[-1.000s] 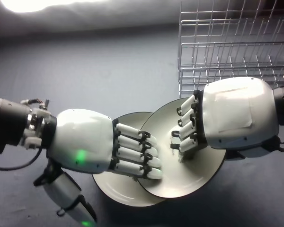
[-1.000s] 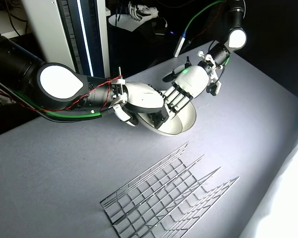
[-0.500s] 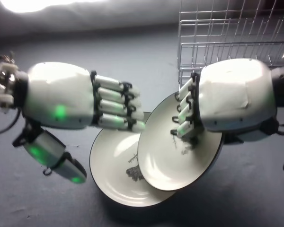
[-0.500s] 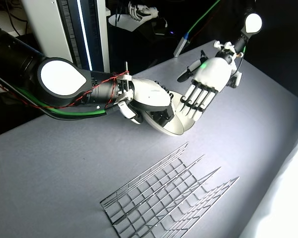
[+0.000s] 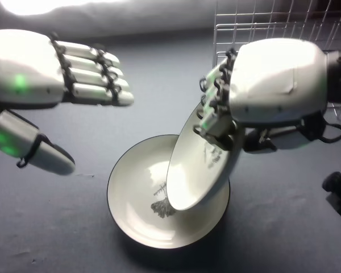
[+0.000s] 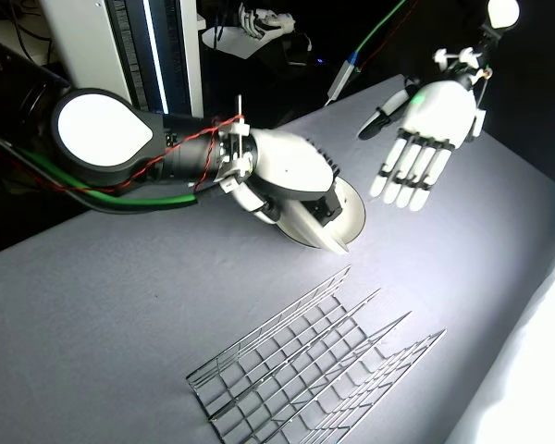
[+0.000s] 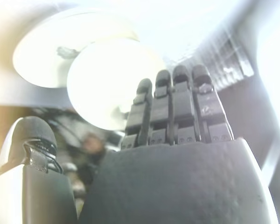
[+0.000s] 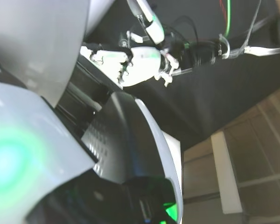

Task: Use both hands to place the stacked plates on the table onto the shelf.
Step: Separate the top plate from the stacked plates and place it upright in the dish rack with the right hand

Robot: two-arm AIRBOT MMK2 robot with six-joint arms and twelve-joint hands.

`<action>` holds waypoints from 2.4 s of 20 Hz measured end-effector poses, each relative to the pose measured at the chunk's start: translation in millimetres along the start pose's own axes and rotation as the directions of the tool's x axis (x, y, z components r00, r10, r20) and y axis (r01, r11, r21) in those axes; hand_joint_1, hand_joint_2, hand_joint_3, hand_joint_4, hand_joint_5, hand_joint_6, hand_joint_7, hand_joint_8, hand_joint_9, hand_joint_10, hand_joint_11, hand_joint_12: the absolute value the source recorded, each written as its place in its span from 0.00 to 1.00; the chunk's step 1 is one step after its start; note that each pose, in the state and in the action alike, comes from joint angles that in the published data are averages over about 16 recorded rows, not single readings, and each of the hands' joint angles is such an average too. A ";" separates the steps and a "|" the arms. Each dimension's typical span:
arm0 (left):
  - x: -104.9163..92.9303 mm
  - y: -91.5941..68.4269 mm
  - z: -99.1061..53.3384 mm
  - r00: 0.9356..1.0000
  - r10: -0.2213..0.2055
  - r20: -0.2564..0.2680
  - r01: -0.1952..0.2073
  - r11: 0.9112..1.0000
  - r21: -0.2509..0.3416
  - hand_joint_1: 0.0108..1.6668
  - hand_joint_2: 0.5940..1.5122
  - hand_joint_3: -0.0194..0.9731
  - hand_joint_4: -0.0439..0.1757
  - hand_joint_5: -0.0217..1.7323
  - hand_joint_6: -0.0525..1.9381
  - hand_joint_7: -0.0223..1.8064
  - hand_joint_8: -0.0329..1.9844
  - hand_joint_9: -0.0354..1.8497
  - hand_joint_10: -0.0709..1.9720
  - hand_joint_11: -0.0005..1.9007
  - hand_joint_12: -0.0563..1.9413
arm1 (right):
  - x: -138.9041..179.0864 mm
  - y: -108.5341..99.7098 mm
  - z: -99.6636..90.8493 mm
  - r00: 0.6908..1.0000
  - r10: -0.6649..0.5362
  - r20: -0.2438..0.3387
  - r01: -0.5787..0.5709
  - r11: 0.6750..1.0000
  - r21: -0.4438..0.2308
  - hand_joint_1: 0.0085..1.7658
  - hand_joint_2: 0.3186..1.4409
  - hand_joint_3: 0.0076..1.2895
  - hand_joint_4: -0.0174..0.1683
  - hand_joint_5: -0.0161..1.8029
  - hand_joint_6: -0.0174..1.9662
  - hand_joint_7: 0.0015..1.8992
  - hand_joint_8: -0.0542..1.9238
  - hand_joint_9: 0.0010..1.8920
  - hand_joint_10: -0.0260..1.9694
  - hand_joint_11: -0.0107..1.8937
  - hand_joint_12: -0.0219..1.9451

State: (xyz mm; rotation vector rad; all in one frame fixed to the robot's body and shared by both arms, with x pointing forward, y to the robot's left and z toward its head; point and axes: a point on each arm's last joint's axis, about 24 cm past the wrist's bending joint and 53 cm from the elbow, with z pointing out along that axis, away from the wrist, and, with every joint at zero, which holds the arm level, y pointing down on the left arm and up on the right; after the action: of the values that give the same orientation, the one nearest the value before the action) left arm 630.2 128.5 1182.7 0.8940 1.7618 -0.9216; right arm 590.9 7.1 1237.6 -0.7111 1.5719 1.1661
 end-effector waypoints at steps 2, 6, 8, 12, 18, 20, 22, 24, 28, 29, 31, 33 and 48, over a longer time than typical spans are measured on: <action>-2.1 5.6 -5.7 1.000 -0.017 0.006 0.017 1.000 -0.018 0.00 0.53 0.02 0.20 0.06 0.03 0.07 0.02 0.07 0.04 0.01 0.10 | -11.5 1.9 1.0 0.998 0.045 0.036 -0.045 0.999 -0.002 0.74 0.62 0.01 0.09 0.49 0.54 0.49 0.50 0.45 0.62 0.37 0.69; -4.5 11.5 -13.5 0.999 -0.041 0.015 0.042 0.998 -0.037 0.00 0.53 0.02 0.20 0.06 0.03 0.07 0.02 0.07 0.04 0.01 0.10 | -33.4 3.4 1.9 0.984 0.143 0.105 -0.143 0.990 -0.009 0.75 0.62 0.01 0.09 0.49 0.55 0.51 0.51 0.46 0.62 0.38 0.70; -3.9 11.2 -14.9 0.999 -0.042 0.014 0.042 0.998 -0.038 0.00 0.53 0.02 0.20 0.06 0.03 0.07 0.02 0.07 0.04 0.01 0.10 | -44.2 2.4 1.8 0.971 0.196 0.139 -0.196 0.980 -0.011 0.75 0.62 0.01 0.09 0.49 0.56 0.51 0.52 0.46 0.62 0.38 0.70; -1.0 7.2 -15.1 0.999 -0.032 0.005 0.033 0.999 -0.030 0.00 0.53 0.02 0.20 0.06 0.03 0.07 0.02 0.07 0.04 0.01 0.10 | -64.8 -2.1 1.5 0.931 0.301 0.204 -0.305 0.952 -0.017 0.75 0.62 0.01 0.08 0.49 0.57 0.51 0.53 0.45 0.62 0.38 0.70; 1.0 -0.8 -13.0 1.000 -0.018 0.000 0.018 1.000 -0.014 0.00 0.53 0.02 0.20 0.06 0.03 0.07 0.02 0.07 0.04 0.01 0.10 | -87.9 -10.8 2.4 0.851 0.445 0.279 -0.456 0.890 -0.029 0.76 0.63 0.01 0.07 0.49 0.57 0.52 0.53 0.45 0.63 0.37 0.70; 2.2 -2.2 -11.9 1.000 -0.007 -0.003 0.007 1.000 -0.014 0.00 0.53 0.02 0.20 0.06 0.03 0.08 0.02 0.07 0.04 0.01 0.10 | -93.3 -14.4 2.6 0.821 0.487 0.298 -0.501 0.865 -0.032 0.76 0.63 0.00 0.07 0.49 0.57 0.52 0.53 0.45 0.62 0.37 0.70; 4.5 -2.1 -10.6 1.000 0.011 -0.012 -0.011 1.000 -0.018 0.00 0.53 0.02 0.20 0.06 0.03 0.08 0.02 0.07 0.04 0.01 0.10 | -97.7 -18.0 2.8 0.790 0.526 0.315 -0.544 0.838 -0.035 0.76 0.63 0.00 0.07 0.49 0.56 0.52 0.53 0.45 0.62 0.37 0.70; 9.4 0.0 -9.7 0.999 0.036 -0.030 -0.037 0.999 -0.029 0.00 0.53 0.02 0.20 0.06 0.03 0.08 0.02 0.07 0.04 0.01 0.10 | -102.1 -21.4 2.6 0.757 0.564 0.330 -0.585 0.810 -0.041 0.77 0.64 0.00 0.06 0.48 0.56 0.52 0.53 0.45 0.62 0.37 0.70; 19.7 6.7 -8.9 0.993 0.093 -0.071 -0.097 0.994 -0.055 0.00 0.53 0.02 0.21 0.06 0.03 0.08 0.02 0.08 0.04 0.01 0.10 | -109.0 -27.1 1.5 0.695 0.625 0.356 -0.652 0.756 -0.057 0.77 0.64 0.01 0.05 0.48 0.56 0.51 0.53 0.46 0.62 0.38 0.69; 22.2 8.6 -9.1 0.991 0.108 -0.082 -0.113 0.992 -0.061 0.00 0.53 0.02 0.21 0.06 0.03 0.08 0.02 0.08 0.04 0.01 0.10 | -110.0 -28.4 1.1 0.682 0.637 0.360 -0.665 0.745 -0.059 0.77 0.64 0.01 0.05 0.49 0.56 0.51 0.53 0.46 0.62 0.38 0.69; 27.6 13.5 -10.0 0.985 0.138 -0.106 -0.146 0.987 -0.074 0.00 0.53 0.02 0.21 0.06 0.03 0.08 0.02 0.08 0.04 0.02 0.11 | -111.8 -31.7 -0.2 0.654 0.660 0.370 -0.690 0.721 -0.065 0.77 0.64 0.01 0.05 0.49 0.56 0.51 0.53 0.46 0.62 0.38 0.69; 34.0 19.6 -11.7 0.977 0.166 -0.133 -0.178 0.980 -0.088 0.00 0.53 0.02 0.21 0.06 0.03 0.08 0.02 0.08 0.04 0.02 0.11 | -114.4 -35.2 -1.9 0.625 0.681 0.381 -0.714 0.696 -0.073 0.77 0.65 0.00 0.05 0.49 0.56 0.51 0.53 0.46 0.61 0.38 0.69; 65.2 56.5 -32.4 0.939 0.223 -0.262 -0.267 0.952 -0.148 0.00 0.54 0.02 0.22 0.07 0.03 0.07 0.02 0.07 0.04 0.01 0.10 | -135.3 -70.3 -30.6 0.467 0.745 0.476 -0.806 0.580 -0.117 0.78 0.66 0.01 0.05 0.48 0.56 0.51 0.51 0.47 0.61 0.38 0.69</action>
State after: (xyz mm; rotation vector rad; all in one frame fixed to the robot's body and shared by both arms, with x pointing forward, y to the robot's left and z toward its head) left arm 646.5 193.8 1119.8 1.1138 1.8517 -0.4964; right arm 683.5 -60.7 1342.5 0.4936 1.5154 1.7129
